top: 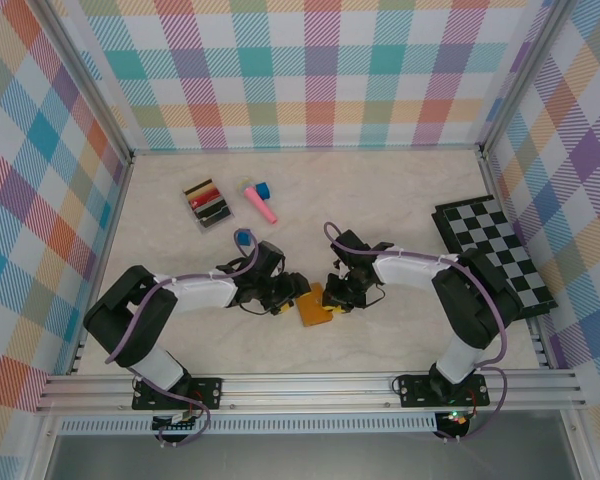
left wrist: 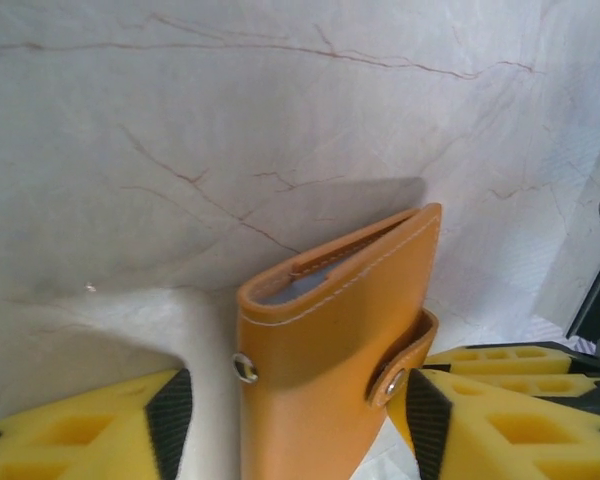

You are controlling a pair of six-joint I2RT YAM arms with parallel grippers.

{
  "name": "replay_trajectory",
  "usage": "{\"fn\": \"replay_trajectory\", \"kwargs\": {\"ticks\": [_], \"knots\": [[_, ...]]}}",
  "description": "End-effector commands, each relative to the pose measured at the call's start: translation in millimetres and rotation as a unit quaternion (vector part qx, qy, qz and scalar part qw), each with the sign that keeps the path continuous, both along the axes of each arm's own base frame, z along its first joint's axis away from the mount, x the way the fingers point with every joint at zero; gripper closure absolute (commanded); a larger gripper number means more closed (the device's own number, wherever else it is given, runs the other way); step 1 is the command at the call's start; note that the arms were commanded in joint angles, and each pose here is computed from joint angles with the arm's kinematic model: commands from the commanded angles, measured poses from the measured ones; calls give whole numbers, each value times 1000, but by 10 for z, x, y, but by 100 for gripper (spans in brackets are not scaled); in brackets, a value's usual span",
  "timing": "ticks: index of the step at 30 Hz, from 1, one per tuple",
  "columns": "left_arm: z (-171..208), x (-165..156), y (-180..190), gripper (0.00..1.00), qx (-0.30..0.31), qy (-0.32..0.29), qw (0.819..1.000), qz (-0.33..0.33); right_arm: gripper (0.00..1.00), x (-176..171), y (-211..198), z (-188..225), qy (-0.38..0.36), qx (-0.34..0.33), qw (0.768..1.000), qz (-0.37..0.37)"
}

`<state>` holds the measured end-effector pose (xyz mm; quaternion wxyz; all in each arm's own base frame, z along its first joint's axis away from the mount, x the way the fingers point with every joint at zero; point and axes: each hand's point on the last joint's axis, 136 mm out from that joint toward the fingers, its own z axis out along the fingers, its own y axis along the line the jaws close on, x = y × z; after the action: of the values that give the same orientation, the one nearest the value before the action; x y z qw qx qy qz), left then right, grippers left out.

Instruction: Put the credit cards into the card holder

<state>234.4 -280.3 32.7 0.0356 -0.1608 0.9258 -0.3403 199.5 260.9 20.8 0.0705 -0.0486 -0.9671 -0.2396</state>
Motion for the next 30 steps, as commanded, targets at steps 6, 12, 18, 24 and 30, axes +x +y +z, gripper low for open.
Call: {"fn": "replay_trajectory", "kwargs": {"ticks": [6, 12, 18, 24, 30], "knots": [[8, 90, -71, 69, -16, -21, 1000, 7, 83, -68, -122, -134, 20, -37, 999, -12], [185, 164, -88, 86, -17, -63, 998, -9, 81, 90, -119, 22, -15, -50, 999, -8], [278, 191, -184, 100, -29, -84, 995, -41, 76, 264, -70, 284, -67, -47, 997, 5], [302, 199, -239, 100, -30, -88, 994, -61, 68, 376, -10, 368, -101, -60, 992, 40], [306, 207, -253, 100, -33, -87, 994, -61, 61, 386, 89, 294, -103, -76, 989, 68]]}}
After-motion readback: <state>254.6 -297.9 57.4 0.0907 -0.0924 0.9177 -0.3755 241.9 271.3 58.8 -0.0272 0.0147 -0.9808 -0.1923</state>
